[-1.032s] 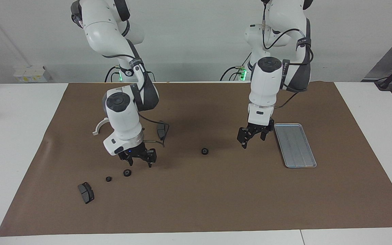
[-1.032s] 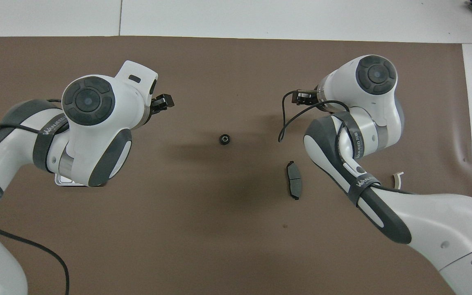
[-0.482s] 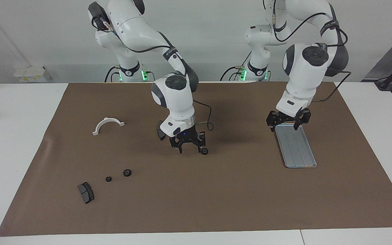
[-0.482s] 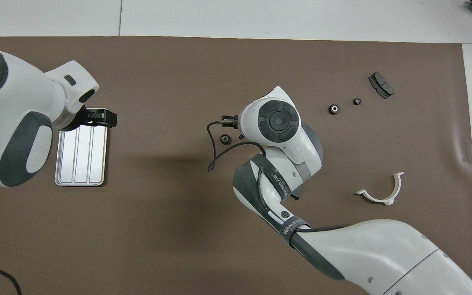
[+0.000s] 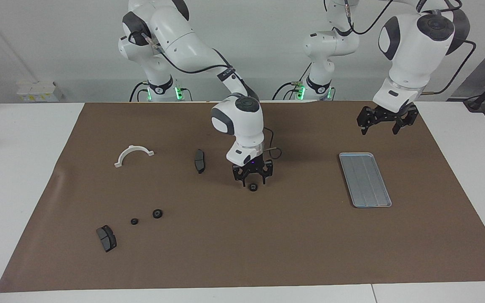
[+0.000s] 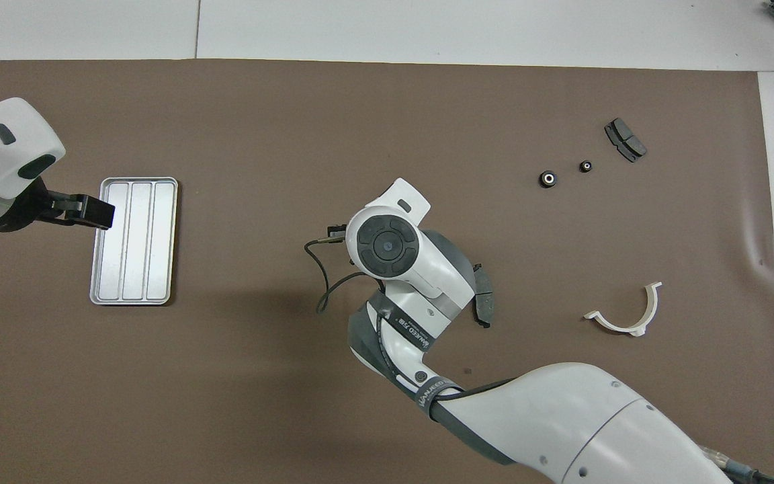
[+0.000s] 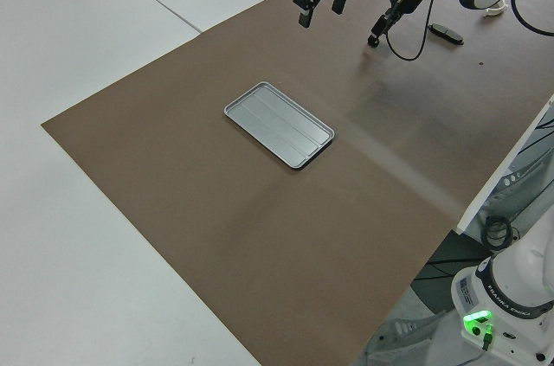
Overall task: Place bearing gear from tray to pile
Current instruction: 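Withdraw the left gripper while the right gripper grasps the mid-mat gear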
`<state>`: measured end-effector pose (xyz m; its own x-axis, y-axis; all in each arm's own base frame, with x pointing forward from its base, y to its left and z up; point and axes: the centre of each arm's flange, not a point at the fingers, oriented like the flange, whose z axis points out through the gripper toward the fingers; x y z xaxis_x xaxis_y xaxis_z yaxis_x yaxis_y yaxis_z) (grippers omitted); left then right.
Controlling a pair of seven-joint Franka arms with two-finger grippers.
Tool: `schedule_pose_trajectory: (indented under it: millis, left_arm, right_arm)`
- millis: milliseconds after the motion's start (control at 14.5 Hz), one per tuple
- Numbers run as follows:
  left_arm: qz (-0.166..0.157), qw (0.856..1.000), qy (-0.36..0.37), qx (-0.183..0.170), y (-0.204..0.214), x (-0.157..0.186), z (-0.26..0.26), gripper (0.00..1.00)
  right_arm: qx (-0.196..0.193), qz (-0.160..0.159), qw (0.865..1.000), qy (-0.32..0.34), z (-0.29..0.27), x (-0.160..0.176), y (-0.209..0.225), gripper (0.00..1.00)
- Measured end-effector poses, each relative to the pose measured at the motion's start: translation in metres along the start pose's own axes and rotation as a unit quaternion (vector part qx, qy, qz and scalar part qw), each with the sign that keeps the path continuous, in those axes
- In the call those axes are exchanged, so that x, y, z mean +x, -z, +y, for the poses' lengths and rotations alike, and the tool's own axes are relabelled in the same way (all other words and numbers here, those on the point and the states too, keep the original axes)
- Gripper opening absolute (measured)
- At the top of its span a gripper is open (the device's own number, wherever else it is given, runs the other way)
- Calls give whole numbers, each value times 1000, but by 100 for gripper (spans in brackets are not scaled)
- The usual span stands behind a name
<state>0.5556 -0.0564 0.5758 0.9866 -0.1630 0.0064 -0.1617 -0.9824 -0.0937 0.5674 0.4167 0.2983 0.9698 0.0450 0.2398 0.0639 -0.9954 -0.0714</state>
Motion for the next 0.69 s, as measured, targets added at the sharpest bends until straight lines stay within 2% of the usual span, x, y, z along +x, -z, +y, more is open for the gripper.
schedule_pose_trajectory:
  millis: [206,482,688]
  left_arm:
    - [-7,1000,8,-25,23,-6,-16,100]
    - [-13,999,8,-40,22,-9,-19,100]
    - [-12,998,11,-59,22,-9,-18,100]
  right_arm:
    - [-2,-1,1000,2,0,-1,-2,75]
    - [-14,9,1000,10,9,4,-4,67]
    - [-16,10,1000,10,11,5,-4,66]
